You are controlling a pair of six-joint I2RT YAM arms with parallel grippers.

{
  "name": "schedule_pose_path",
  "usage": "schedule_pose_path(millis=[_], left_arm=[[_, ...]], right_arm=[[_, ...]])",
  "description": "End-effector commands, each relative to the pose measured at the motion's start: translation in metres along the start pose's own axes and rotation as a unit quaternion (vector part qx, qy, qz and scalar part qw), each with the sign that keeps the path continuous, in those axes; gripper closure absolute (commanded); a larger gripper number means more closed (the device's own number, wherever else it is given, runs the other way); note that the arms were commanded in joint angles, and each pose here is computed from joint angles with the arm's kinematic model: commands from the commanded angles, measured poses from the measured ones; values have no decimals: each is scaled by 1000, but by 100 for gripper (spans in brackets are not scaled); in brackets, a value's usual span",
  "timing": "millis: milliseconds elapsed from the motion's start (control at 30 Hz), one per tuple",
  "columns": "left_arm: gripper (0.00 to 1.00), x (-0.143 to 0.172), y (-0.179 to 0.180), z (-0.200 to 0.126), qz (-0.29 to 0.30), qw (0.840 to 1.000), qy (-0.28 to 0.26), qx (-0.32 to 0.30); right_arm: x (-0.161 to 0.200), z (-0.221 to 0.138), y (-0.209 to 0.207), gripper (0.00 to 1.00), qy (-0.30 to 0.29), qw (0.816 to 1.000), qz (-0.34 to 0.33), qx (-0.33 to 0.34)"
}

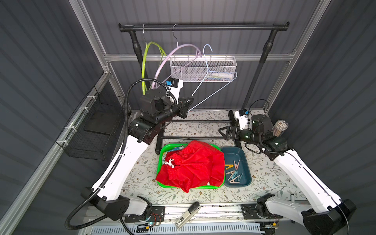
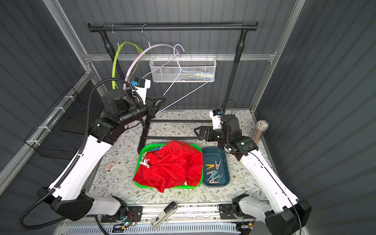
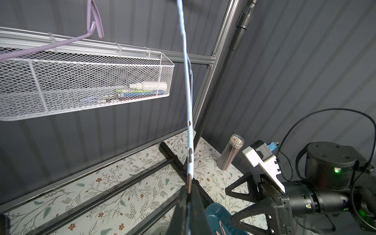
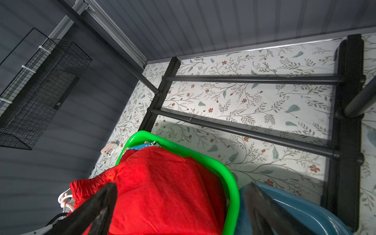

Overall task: Remove the clothespins securing shorts to the hanger
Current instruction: Place the hanger on the clothesline.

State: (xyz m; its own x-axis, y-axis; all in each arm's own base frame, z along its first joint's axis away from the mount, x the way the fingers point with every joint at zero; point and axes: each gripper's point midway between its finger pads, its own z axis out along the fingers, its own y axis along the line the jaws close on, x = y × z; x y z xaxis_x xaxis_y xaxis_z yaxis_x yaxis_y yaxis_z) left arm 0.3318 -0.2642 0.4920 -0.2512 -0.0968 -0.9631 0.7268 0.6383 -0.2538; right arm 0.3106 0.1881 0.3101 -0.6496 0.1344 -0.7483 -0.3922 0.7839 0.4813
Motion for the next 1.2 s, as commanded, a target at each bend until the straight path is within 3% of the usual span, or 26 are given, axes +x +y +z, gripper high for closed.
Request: schedule_pose_path(millis=[0, 667, 1167], left_arm=[[100, -20, -10, 0, 0, 999, -25, 24], [100, -35, -14, 22, 24, 999, -12, 46], [100, -47, -14, 11, 56, 998, -4, 26]], right_arm=[[-1, -12, -1, 1, -14, 1000, -9, 7], [3, -27, -15, 1, -29, 999, -9, 35], [3, -21, -16, 1, -26, 999, 2, 28]])
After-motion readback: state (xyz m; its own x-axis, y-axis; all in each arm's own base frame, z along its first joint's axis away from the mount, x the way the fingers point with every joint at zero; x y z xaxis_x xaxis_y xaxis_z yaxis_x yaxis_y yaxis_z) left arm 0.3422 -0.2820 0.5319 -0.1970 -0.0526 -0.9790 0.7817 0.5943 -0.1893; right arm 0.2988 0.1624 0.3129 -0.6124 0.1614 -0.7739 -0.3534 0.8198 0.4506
